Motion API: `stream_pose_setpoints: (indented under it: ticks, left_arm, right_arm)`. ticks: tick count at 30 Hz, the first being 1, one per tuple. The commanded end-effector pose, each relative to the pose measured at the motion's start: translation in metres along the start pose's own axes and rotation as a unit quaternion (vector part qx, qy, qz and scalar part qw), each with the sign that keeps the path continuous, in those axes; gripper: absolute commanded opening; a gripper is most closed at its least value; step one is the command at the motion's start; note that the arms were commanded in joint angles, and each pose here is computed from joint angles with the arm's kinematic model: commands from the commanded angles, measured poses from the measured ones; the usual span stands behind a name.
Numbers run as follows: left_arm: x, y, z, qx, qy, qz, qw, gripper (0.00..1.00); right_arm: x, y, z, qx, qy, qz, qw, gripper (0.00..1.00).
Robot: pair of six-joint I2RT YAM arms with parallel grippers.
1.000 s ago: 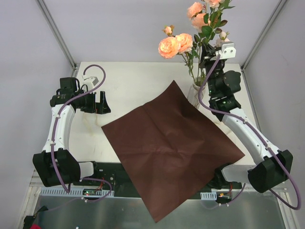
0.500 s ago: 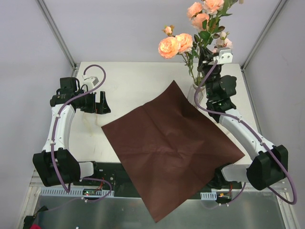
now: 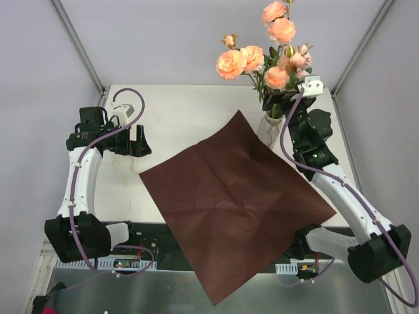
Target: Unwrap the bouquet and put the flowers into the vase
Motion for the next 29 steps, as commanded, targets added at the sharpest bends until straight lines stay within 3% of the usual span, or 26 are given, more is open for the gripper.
stream_pose_setpoints:
  ticks: [1,5,8,15,29]
  left_arm:
    - [-0.005,-0.008,-0.002,-0.015,0.012,0.011,1.0,0.99]
    - [-0.007,-0.009,-0.004,-0.018,0.014,0.014,1.0,0.99]
    - [-0.007,-0.01,-0.006,-0.02,0.015,0.014,1.0,0.99]
    - [-0.005,-0.008,-0.007,-0.018,0.016,0.011,1.0,0.99]
    - [-0.001,-0.003,-0.014,-0.016,0.013,0.012,1.0,0.99]
  right_arm:
    - [-0.003,-0.032,-0.023,0.057,0.033,-0.011,0.998,0.96]
    - [-0.008,-0.057,-0.012,0.165,0.047,0.019,0.985,0.96]
    - [-0.011,-0.073,-0.012,0.213,0.049,0.032,0.975,0.96]
    - [-0.018,-0.106,-0.011,0.225,0.046,0.017,0.973,0.96]
    - [-0.027,-0.13,0.001,0.282,0.028,0.045,0.958,0.96]
Point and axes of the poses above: each gripper's point midway between its finger pads, its own y axis out along the fingers, its own x axis along the line the jaws close on, z = x × y, the point moved 9 cm from there along -y, back along the fingers, and after that the axes turned 4 degrees about -y, right-handed, at the moved point
